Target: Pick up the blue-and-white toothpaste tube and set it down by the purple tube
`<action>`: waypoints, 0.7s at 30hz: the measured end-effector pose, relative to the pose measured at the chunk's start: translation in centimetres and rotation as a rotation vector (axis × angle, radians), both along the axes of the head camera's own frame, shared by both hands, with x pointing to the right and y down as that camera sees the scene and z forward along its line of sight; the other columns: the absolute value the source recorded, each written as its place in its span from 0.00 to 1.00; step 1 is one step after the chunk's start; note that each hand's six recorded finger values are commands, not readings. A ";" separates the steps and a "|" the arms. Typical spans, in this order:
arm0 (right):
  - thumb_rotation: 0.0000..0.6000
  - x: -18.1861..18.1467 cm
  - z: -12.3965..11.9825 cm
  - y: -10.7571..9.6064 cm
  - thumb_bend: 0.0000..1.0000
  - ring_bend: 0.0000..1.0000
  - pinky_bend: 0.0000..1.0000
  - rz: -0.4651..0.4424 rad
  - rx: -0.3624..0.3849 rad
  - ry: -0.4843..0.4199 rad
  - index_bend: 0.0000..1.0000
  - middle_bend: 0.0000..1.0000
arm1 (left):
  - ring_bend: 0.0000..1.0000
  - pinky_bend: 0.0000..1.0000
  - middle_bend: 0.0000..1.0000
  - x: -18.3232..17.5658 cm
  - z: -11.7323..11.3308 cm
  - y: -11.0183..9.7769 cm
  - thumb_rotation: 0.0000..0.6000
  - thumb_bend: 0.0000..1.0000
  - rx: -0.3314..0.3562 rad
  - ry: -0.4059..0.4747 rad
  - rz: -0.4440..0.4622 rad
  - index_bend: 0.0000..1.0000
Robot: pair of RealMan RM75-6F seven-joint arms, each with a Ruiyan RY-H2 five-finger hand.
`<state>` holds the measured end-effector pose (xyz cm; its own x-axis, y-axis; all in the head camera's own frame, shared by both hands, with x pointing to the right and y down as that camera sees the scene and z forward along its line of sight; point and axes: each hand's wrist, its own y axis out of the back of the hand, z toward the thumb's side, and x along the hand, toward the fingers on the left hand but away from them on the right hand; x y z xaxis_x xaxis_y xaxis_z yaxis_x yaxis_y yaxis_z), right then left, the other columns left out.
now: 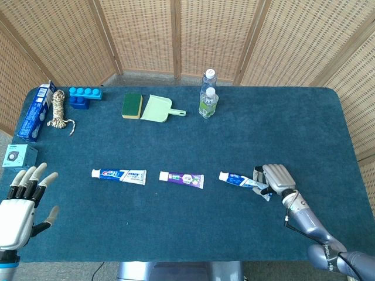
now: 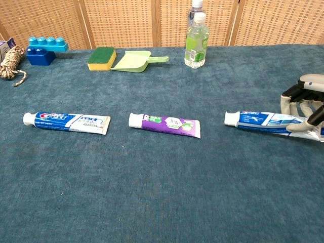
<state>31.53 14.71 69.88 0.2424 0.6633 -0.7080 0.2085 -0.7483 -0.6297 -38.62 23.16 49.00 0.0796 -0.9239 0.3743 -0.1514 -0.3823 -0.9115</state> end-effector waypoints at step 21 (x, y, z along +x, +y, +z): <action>1.00 -0.9 -4.4 1.8 0.52 0.70 0.84 0.195 -0.155 -0.399 0.97 0.74 | 0.08 0.15 0.11 3.3 2.3 -2.8 1.00 0.33 -0.064 0.046 0.139 0.19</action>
<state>30.60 16.55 65.48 0.3977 0.6172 -0.6789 0.5575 -0.7502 -0.3554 -35.31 20.35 51.29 0.2234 -0.8772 0.4249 -0.1338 -0.4594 -0.8781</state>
